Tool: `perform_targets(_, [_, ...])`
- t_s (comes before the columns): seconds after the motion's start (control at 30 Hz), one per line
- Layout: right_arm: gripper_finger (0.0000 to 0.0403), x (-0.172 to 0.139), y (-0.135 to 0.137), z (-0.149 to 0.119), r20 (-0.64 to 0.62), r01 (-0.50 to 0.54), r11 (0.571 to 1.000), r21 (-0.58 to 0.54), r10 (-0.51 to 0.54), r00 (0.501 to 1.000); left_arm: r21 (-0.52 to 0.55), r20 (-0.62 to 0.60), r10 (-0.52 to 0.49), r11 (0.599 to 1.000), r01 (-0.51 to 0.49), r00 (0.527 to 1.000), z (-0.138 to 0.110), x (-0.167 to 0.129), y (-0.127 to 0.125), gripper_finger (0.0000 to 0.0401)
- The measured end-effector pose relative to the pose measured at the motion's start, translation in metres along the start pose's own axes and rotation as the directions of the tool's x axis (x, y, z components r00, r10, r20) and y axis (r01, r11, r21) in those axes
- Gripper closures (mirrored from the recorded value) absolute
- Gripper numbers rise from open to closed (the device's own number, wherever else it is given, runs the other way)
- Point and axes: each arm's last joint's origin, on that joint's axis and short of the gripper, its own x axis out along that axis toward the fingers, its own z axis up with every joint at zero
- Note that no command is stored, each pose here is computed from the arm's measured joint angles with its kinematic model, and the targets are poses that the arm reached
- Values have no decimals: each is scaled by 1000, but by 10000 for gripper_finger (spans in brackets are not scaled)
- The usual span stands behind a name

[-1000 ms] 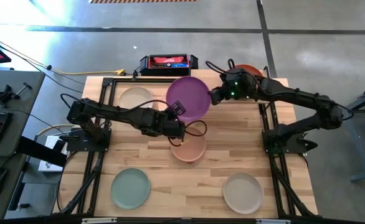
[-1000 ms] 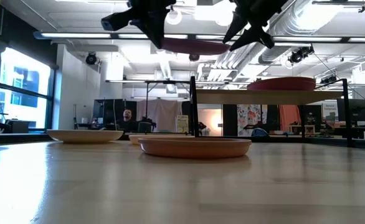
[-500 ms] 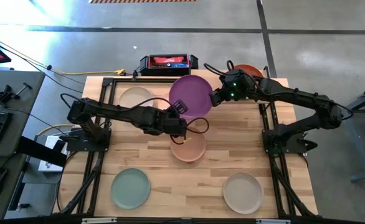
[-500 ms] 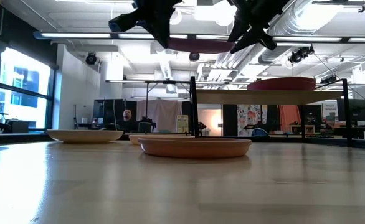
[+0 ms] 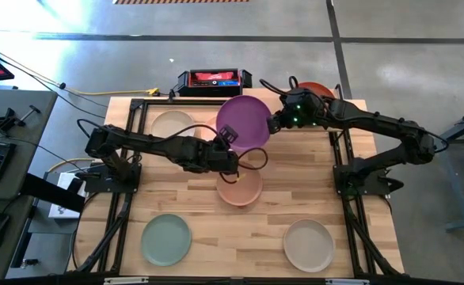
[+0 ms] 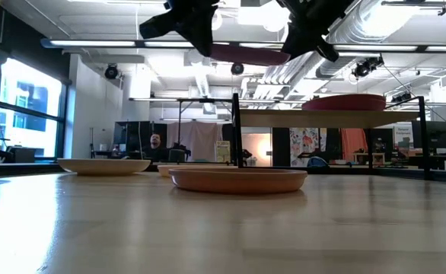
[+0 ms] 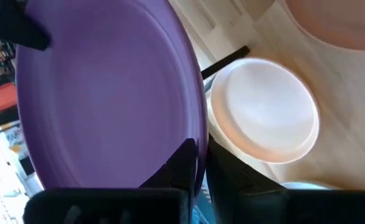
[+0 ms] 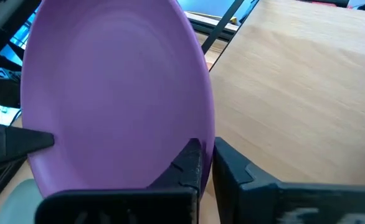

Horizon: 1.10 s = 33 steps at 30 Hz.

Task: Place and stack plates onto a shelf
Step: Stack the purple plate on top of the orange plate

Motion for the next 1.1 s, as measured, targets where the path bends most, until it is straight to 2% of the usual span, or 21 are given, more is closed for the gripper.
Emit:
perform_targets(0.27, [402, 0, 0, 0, 0, 4, 1000, 15, -4, 1000, -85, 8, 7, 996, -6, 1000, 1, 0, 1, 373])
perform_targets(0.53, [403, 0, -2, -2, -17, 25, 1000, 17, -25, 1000, -205, 21, -34, 978, 38, 999, -5, 8, 5, 312])
perform_targets(0.7, [402, -1, -6, -2, -24, 45, 999, 22, -45, 999, -223, -10, -3, 975, 0, 1000, -7, 6, 6, 281])
perform_targets(0.93, [402, -24, -21, 6, -41, 124, 991, 53, -122, 992, -335, -63, 58, 939, -76, 996, -13, -1, 10, 275])
perform_targets(1.1, [402, -47, -34, 15, -40, 179, 981, 74, -176, 984, -371, -71, 73, 924, -94, 995, -19, -6, 12, 275])
